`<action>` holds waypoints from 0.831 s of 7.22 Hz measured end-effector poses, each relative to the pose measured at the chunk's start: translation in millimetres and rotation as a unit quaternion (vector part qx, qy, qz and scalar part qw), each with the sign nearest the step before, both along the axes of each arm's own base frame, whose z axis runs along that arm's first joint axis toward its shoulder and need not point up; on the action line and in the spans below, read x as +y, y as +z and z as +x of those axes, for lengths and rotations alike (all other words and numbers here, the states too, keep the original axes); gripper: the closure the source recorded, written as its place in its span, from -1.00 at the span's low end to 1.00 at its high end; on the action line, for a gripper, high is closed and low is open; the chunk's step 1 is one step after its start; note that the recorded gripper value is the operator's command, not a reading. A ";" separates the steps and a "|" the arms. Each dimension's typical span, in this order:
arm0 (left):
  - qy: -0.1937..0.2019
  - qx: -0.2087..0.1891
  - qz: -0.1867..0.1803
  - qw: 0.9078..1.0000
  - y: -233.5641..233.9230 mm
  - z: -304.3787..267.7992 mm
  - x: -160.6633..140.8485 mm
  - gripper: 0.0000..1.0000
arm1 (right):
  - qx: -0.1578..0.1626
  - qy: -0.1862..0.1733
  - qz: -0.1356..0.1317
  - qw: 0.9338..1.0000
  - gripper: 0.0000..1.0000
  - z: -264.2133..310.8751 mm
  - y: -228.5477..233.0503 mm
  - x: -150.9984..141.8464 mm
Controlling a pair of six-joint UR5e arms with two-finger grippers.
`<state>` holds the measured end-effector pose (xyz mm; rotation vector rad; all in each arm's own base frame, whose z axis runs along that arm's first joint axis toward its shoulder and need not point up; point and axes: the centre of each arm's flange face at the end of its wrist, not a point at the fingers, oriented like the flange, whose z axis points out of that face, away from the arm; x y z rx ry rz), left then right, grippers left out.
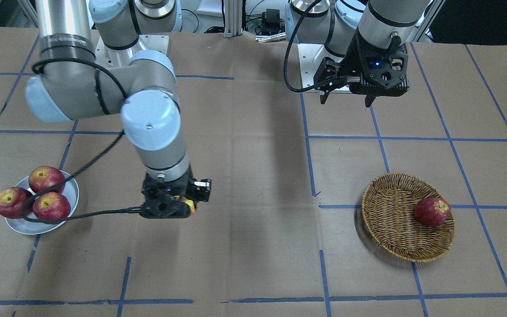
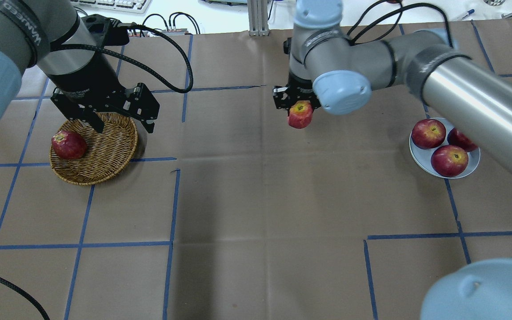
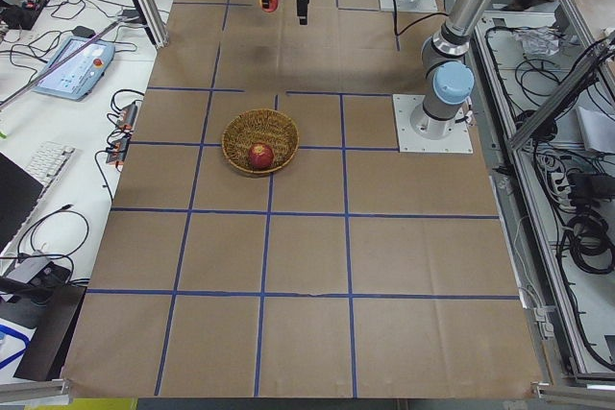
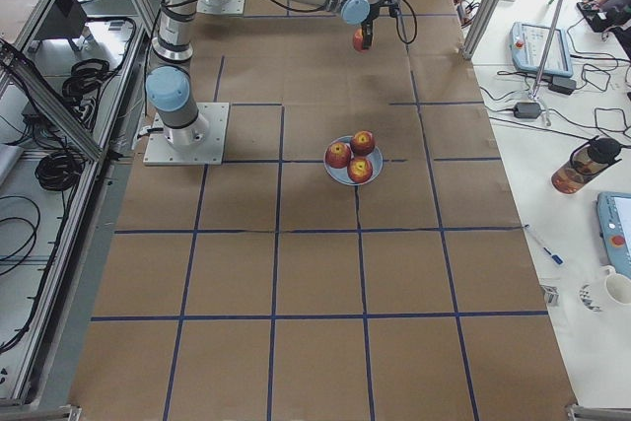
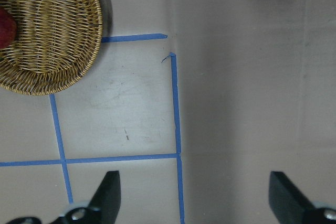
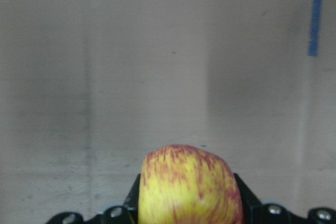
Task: Transfer apple from basket to plate
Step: 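Carry the striped apple with the right gripper over the white plate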
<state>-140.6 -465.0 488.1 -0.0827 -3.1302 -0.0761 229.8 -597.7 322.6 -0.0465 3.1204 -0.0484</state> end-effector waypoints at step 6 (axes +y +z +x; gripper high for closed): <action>0.000 0.000 0.001 1.000 0.2 0.0 0.3 -0.99 | -0.010 0.144 0.044 0.989 0.07 -322.3 12.1 23.0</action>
